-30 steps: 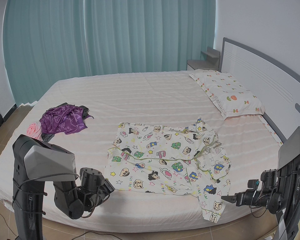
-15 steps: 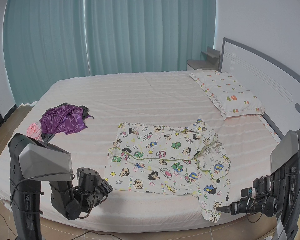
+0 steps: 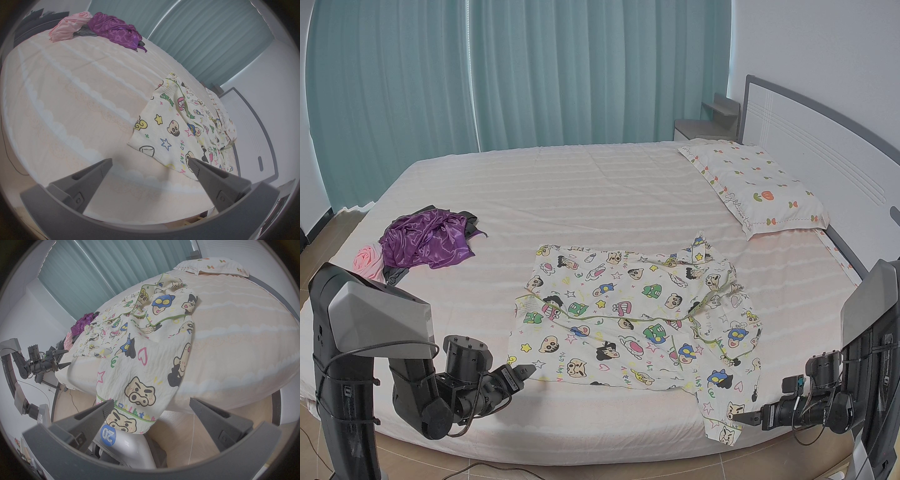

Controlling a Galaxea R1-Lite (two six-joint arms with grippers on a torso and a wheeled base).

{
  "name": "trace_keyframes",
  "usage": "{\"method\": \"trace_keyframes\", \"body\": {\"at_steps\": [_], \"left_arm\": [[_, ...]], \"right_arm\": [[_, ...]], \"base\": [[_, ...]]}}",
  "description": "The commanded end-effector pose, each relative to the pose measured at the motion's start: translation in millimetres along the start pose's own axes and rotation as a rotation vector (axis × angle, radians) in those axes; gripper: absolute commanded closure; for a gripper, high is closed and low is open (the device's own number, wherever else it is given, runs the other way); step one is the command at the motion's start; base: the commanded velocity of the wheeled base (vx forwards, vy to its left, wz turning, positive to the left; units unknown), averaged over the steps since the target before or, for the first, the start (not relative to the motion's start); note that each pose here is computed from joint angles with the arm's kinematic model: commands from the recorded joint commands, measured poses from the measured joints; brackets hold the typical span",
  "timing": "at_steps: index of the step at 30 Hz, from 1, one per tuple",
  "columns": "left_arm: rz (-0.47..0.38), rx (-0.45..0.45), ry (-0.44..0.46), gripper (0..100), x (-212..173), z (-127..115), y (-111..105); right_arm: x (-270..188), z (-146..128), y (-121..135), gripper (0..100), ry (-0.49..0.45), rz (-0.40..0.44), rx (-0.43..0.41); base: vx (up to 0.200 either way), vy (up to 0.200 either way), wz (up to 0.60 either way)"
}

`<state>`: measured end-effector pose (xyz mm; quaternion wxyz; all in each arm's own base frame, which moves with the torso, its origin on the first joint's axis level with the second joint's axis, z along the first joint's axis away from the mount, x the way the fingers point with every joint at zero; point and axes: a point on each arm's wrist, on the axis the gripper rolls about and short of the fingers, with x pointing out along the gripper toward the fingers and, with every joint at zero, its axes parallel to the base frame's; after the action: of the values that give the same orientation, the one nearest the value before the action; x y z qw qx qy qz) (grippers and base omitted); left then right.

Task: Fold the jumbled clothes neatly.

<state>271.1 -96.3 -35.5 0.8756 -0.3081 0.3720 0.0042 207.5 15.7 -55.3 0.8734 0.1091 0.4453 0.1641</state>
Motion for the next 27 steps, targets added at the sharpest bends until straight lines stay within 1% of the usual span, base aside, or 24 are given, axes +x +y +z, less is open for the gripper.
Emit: {"method": "trace_keyframes", "body": {"at_steps": [1, 3, 9, 12, 15, 16, 18, 21, 27], "left_arm": [[0.024, 0.042, 0.021, 0, 9, -6, 7], [0.020, 0.061, 0.016, 0, 13, -5, 7], [-0.011, 0.068, -0.045, 0, 35, 7, -6], [-0.003, 0.082, -0.047, 0, 45, 10, -11], [0.022, 0.090, -0.026, 0, 48, 9, -13], [0.028, 0.096, -0.017, 100, 48, 8, -12], [0.037, 0.115, -0.010, 100, 48, 8, -11], [0.056, 0.124, -0.031, 100, 48, 8, -11], [0.074, 0.124, -0.050, 100, 47, 8, -11]], "right_arm": [[-2, -4, 1, 0, 0.019, 0.000, 0.005], [-2, -4, 1, 0, 0.021, 0.001, 0.002], [-2, -4, 1, 0, 0.021, 0.000, 0.002], [-2, -4, 1, 0, 0.021, 0.000, 0.002], [-2, -4, 1, 0, 0.022, 0.000, 0.003], [-2, -4, 1, 0, 0.022, 0.000, 0.003], [-2, -5, 1, 0, 0.024, -0.002, 0.002], [-2, -6, 1, 0, 0.038, -0.002, 0.001], [0, -9, 1, 0, 0.056, 0.001, -0.048]], "base": [[0.000, 0.000, 0.00], [0.000, 0.000, 0.00], [0.000, 0.000, 0.00], [0.000, 0.000, 0.00], [0.000, 0.000, 0.00], [0.000, 0.000, 0.00], [0.000, 0.000, 0.00], [0.000, 0.000, 0.00], [0.000, 0.000, 0.00]]}}
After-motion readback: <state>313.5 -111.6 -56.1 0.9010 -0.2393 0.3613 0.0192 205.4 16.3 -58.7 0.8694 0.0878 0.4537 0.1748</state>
